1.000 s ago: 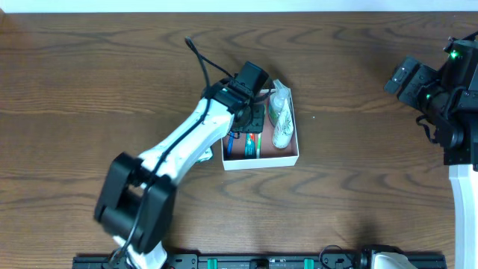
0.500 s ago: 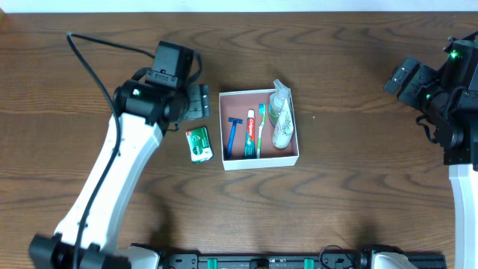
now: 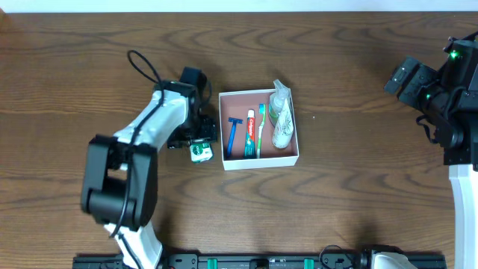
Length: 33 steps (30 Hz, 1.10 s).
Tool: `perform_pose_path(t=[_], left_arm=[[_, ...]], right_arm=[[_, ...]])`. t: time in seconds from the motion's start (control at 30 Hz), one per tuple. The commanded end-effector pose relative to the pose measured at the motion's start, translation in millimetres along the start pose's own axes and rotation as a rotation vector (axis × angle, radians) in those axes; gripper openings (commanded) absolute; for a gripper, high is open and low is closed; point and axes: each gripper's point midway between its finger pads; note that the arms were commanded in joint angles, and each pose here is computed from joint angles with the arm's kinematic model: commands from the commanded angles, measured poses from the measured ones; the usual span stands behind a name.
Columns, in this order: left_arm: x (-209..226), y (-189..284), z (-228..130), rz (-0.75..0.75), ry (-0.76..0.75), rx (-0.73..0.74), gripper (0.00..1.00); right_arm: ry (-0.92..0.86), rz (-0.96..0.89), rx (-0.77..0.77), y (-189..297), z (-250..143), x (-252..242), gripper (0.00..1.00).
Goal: Pack container
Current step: 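Grasp the green Dettol soap box with the left gripper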
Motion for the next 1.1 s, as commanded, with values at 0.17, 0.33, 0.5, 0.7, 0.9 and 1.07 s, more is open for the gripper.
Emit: perform_pose_path(t=[0.17,0.33,0.5,0.7,0.9,1.07], left_arm=[[-7,-24,-2,-0.036,0.009,0.058,0.85],[-7,-27,-2,-0.036,0.009,0.060,0.54],[-7,-20,3,-0.042,0.009,0.035,0.45],[-17,36,21,-0.082,-0.005,-0.105,0.41],[-31,120,22,-0.147,-0.045,-0.322,0.41],[-64,161,18,-0.213,-0.122,-0.466,0.41]], right_arm=[[-0.016,-0.001,-0.005,1,2,-1,0.99],[-0.016,-0.001,-0.005,1,2,-1,0.99],[-0.016,-0.001,-0.005,1,2,-1,0.99],[-0.016,-0.001,-0.005,1,3,-1,0.99],[-0.016,-0.001,-0.005,1,2,-1,0.99],[-0.016,-0.001,-0.005,1,2,-1,0.99]])
Point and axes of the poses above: each gripper's point midway between its finger pads, its own y axis back along the fingers, its own x axis along the line the jaws close on, z = x × y, and after that the axes turned 6 degrees about -y, right-handed
